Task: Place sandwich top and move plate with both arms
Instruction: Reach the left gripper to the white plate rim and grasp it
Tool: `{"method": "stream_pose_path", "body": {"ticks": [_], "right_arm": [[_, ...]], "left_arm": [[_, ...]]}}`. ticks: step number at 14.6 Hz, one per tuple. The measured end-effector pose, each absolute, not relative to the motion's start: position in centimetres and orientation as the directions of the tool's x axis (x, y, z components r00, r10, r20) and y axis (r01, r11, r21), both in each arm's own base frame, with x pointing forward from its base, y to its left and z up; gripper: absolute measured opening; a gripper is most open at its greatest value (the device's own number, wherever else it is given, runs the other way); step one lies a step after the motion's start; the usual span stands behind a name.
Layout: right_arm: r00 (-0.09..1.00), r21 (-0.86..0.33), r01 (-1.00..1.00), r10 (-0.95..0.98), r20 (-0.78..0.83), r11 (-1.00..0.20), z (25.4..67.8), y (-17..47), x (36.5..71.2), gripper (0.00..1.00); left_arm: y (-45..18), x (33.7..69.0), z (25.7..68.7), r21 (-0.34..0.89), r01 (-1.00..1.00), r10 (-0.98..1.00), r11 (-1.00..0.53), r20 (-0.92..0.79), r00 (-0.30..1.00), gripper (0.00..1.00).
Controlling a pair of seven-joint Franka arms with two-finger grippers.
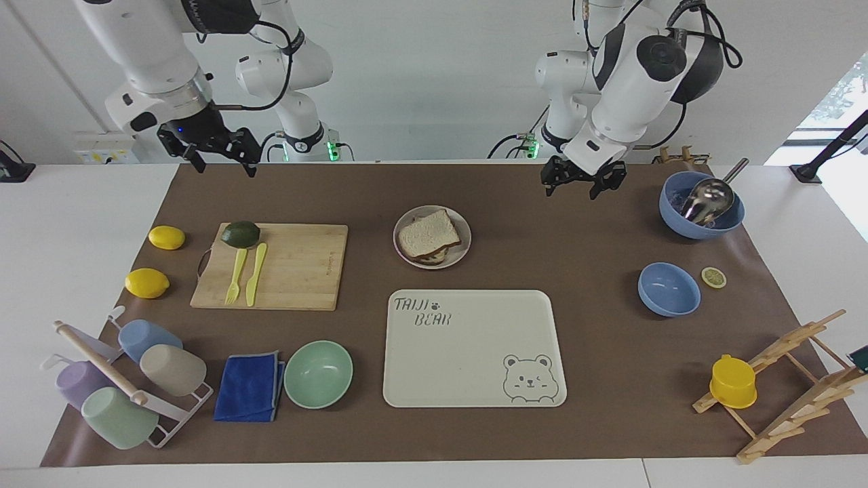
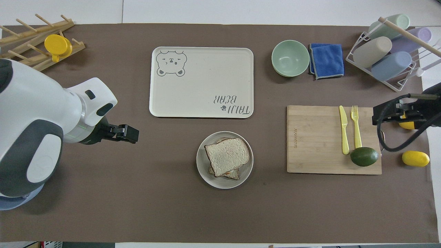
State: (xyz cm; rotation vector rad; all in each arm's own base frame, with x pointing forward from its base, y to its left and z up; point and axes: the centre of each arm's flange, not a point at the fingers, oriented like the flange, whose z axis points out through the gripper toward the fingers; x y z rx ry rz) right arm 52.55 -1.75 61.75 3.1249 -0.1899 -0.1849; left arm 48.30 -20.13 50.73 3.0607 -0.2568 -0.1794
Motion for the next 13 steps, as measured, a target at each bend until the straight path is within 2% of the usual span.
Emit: {"method": "stream_pose_path", "body": {"ticks": [8, 13], "right_arm": [[0.988, 0.012, -0.103, -0.103, -0.119, -0.995, 61.7, -1.3, 52.6, 1.00], [0.990, 0.014, -0.085, -0.086, -0.115, -0.996, 61.7, -0.3, 52.6, 1.00]], "left_arm": [[-29.2, 44.4, 39.5, 0.070, -0.095, -0.100, -0.993, -0.071, 0.992, 1.00], [-29.4, 44.6, 38.1, 0.070, -0.090, -0.096, -0.993, -0.076, 0.992, 1.00]]}}
